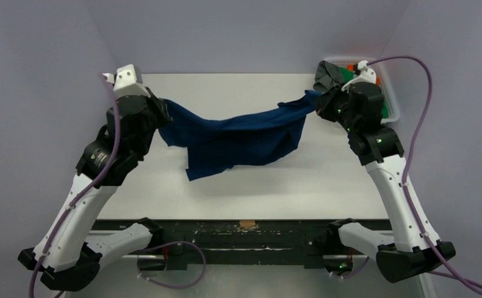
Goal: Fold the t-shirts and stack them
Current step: Flatten out the tshirt
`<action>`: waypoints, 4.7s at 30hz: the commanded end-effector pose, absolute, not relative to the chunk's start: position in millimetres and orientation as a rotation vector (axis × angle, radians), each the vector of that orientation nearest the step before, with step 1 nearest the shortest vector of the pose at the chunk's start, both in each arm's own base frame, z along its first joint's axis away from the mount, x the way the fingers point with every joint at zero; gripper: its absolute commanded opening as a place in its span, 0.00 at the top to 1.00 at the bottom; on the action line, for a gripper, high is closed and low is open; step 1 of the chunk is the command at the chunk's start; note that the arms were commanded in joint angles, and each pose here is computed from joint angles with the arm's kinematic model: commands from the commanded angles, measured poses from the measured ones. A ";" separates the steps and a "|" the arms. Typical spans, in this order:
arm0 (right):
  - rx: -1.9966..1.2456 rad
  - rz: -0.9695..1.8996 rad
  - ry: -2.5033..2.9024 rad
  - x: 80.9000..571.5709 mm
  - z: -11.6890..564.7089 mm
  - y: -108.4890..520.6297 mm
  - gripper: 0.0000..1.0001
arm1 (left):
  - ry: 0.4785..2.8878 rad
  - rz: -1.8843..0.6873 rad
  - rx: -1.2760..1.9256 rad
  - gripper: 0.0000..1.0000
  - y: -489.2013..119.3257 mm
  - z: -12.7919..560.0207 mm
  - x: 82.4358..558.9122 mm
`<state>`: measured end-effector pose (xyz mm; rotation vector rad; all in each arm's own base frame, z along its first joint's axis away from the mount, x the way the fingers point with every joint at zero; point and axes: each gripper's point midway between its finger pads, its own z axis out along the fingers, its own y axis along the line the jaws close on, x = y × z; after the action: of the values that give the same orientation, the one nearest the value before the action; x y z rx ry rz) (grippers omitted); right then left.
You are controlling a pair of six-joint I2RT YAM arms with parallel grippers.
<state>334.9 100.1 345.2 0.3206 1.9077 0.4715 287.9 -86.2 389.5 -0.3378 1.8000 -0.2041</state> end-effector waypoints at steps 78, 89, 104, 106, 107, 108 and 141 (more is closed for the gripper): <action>0.538 0.427 2.482 334.3 37.6 102.8 0.06 | 2.592 -0.452 -0.464 0.00 -121.0 79.7 370.9; 0.970 0.146 2.638 211.8 7.0 50.2 0.03 | 2.685 -0.415 -0.541 0.00 -119.8 49.6 364.6; 0.284 0.244 2.290 373.2 145.4 65.4 0.08 | 2.587 -0.348 -0.468 0.00 -114.2 99.9 407.8; 0.030 0.228 2.374 392.2 136.7 74.3 0.15 | 2.574 -0.346 -0.461 0.00 -115.0 105.6 419.5; -0.090 0.201 2.415 398.7 131.5 74.9 0.17 | 2.568 -0.346 -0.458 0.00 -115.8 107.3 425.4; -0.190 0.188 2.462 402.8 122.8 77.8 0.18 | 2.566 -0.350 -0.456 0.00 -117.2 107.9 430.3; -0.352 -0.411 2.132 577.3 154.7 54.4 0.15 | 2.638 -0.321 -0.521 0.00 -114.7 70.4 476.1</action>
<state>588.6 29.3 133.8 -0.3348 2.1295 -0.6196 463.8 -120.0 51.9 -0.5260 2.6877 -0.3191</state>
